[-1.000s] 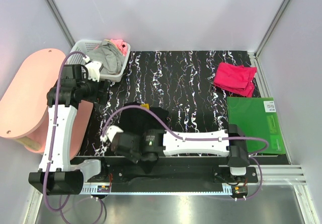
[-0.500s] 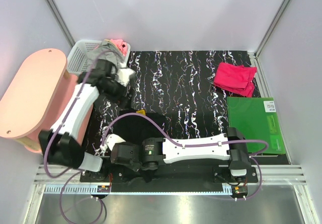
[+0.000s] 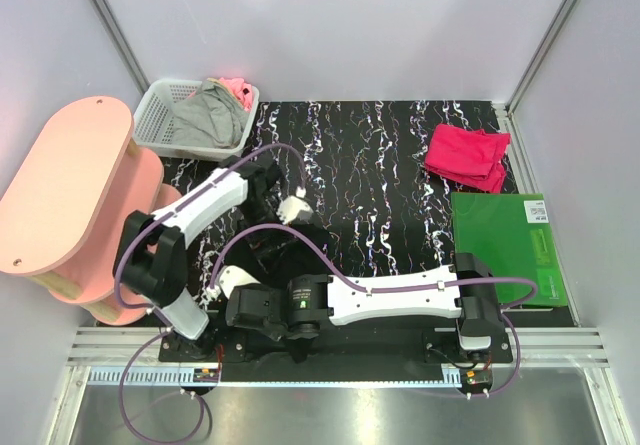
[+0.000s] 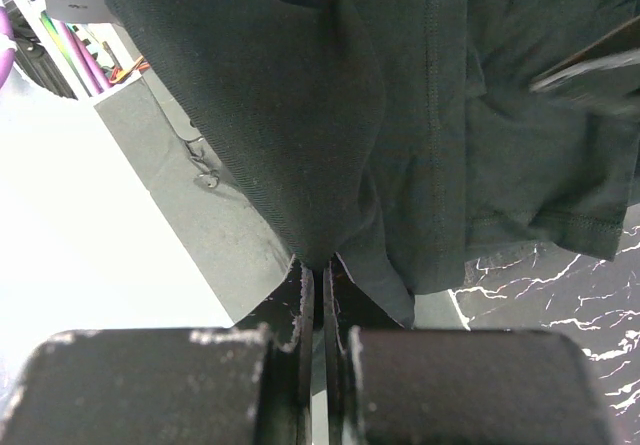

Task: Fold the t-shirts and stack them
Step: Fold the tshirt

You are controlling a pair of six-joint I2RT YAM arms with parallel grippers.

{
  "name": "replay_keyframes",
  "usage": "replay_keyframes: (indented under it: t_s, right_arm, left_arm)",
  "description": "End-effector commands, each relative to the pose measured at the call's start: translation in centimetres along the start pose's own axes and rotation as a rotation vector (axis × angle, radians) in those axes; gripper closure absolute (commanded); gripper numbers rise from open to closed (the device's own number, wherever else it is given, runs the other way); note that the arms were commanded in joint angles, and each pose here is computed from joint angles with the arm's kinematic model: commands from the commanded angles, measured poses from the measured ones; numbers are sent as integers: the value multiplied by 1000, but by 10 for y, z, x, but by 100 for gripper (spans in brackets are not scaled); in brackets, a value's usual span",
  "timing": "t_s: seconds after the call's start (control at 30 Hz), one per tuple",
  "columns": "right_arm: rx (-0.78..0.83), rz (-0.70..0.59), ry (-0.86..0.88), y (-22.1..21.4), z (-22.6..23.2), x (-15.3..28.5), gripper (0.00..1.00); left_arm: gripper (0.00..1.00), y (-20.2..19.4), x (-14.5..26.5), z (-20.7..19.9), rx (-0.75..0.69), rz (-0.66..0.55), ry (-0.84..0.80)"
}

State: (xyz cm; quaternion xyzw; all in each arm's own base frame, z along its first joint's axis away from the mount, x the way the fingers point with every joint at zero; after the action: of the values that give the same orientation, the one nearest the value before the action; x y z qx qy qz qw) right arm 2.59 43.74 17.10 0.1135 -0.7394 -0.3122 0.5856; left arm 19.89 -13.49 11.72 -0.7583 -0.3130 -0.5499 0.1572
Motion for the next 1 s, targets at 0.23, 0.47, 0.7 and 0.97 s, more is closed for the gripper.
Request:
replay_keyframes:
  t_s: [0.23, 0.47, 0.7, 0.97]
  right_arm:
    - [-37, -67, -50, 14, -14, 12, 100]
    - [-58, -71, -62, 14, -28, 12, 100]
    - [-85, -72, -90, 11, -50, 12, 100]
    - [-138, -85, -140, 9, -91, 16, 100]
  left_arm:
    - [1, -9, -48, -8, -80, 254, -81]
    - [1, 31, -61, 10, -43, 204, -43]
    - [1, 89, -70, 37, 14, 111, 42]
    - [1, 149, -59, 52, 32, -13, 88]
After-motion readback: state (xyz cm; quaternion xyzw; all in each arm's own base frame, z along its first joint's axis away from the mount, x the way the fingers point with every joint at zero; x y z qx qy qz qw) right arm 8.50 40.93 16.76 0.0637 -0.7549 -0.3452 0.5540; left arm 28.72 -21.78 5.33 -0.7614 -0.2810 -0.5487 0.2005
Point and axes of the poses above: each gripper's point midway between its finger pads, its own x axis back along the fingers, its own z axis along the line the jaws close on, y = z × x, the point moved 2 cm from there along x, back along the fingers, and after that the axes turned 9 degrees about x, right-handed, at the moved point
